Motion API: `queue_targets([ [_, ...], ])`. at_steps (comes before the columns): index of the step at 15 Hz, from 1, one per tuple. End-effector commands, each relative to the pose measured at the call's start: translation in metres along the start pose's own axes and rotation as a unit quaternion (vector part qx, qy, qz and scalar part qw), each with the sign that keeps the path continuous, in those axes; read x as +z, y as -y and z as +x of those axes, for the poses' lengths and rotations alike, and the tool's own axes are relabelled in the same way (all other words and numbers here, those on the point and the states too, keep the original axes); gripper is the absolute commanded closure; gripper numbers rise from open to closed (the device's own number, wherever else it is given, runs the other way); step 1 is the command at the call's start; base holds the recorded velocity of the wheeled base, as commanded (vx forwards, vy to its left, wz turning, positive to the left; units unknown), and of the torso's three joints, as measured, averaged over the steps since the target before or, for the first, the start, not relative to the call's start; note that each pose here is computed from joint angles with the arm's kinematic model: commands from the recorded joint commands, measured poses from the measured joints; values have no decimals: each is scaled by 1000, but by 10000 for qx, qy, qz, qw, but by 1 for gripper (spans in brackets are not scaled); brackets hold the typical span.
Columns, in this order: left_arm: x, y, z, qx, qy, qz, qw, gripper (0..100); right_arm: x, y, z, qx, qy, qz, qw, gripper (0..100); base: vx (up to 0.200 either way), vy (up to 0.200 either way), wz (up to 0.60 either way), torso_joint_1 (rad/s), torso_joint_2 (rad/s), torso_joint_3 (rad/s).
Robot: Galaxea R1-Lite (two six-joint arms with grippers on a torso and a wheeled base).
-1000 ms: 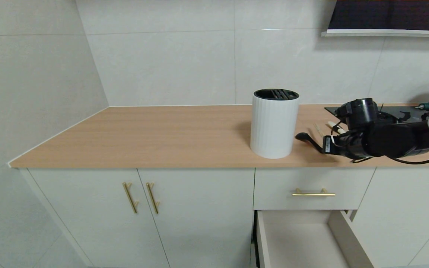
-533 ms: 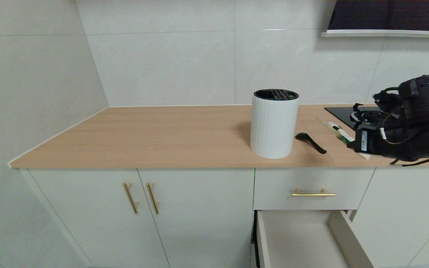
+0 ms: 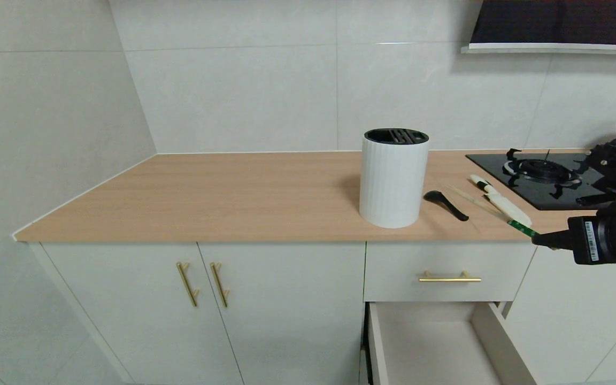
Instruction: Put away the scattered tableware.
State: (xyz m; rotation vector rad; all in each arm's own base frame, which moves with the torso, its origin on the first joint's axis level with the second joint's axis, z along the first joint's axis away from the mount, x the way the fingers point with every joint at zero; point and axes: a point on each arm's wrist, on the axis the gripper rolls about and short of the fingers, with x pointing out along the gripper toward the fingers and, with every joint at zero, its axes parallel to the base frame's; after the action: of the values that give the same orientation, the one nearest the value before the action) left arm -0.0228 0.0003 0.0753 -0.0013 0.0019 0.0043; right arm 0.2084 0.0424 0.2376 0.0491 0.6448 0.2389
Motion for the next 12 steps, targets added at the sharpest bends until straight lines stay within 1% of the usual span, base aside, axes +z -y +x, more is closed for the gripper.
queue_targets([
  [1,0,0,0,2,2,-1,10000,0,-5,-1,-5,27,1,-79,10000,100,0,0,0,0,0,0],
  [2,0,0,0,2,2,-1,10000,0,-6,-1,-4,25,-15,-121,9999,100,0,0,0,-56,61,61],
  [4,0,0,0,2,2,-1,10000,0,-11,-2,-2,63,-111,-302,9995,100,0,0,0,-129,312,186],
  [8,0,0,0,2,2,-1,10000,0,-14,-4,0,108,-185,-379,9990,100,0,0,0,-184,456,266],
  [12,0,0,0,2,2,-1,10000,0,-22,-9,5,198,-347,-594,9974,100,0,0,0,-181,466,287],
])
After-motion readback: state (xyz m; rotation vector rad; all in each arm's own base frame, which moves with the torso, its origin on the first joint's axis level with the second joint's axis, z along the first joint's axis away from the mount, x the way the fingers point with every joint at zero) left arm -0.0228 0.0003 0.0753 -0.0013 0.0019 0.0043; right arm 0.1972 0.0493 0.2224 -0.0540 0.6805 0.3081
